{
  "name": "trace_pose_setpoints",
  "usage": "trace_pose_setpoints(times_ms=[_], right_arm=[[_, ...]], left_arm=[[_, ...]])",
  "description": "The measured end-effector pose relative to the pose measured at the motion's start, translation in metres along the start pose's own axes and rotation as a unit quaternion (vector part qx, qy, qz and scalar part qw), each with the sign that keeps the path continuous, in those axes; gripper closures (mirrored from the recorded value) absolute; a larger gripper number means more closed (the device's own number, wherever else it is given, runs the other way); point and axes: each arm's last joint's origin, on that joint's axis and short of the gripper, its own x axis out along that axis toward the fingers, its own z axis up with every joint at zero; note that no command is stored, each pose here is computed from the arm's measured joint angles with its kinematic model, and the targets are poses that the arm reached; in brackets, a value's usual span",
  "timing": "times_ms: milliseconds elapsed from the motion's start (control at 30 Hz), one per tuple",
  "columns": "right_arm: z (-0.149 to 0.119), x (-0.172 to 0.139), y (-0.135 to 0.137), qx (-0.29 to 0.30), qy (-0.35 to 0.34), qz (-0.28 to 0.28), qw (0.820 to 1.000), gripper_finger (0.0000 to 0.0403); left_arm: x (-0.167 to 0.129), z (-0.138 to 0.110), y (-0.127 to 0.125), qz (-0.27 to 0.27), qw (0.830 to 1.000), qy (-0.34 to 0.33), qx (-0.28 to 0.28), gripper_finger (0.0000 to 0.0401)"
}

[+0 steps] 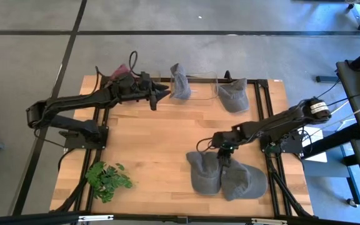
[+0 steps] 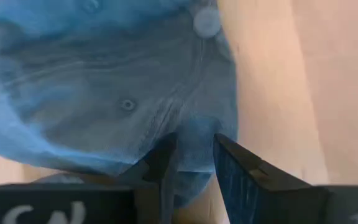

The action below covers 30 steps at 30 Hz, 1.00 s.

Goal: Pick & Place hat
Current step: Put the gray cap into the right transparent bin

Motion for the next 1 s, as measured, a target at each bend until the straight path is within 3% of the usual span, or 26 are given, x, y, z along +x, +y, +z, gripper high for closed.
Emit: trace_pose_setpoints(times_ms=[300, 467, 600, 867, 1000], right_arm=[[0.007, 0.024, 0.002, -0.092, -0.015, 0.0, 0.996, 0.0297], [0.008, 0.034, -0.002, -0.137, -0.023, -0.06, 0.989, 0.0297], [0.009, 0.046, -0.005, -0.184, -0.009, -0.073, 0.98, 0.0297], [0.012, 0.055, -0.006, -0.144, -0.02, -0.081, 0.986, 0.0301], [0.013, 0.055, -0.006, -0.15, -0.029, -0.092, 0.984, 0.0329]], left_arm=[[0.004, -0.009, 0.004, 0.014, 0.999, 0.036, -0.005, 0.0258], [0.003, -0.01, 0.004, 0.016, 0.999, 0.042, -0.006, 0.0258], [0.003, -0.01, 0.004, 0.016, 0.999, 0.042, -0.006, 0.0258], [0.003, -0.011, 0.003, 0.015, 0.999, 0.046, -0.007, 0.0258], [0.003, -0.011, 0.003, 0.013, 0.999, 0.047, -0.007, 0.0258]])
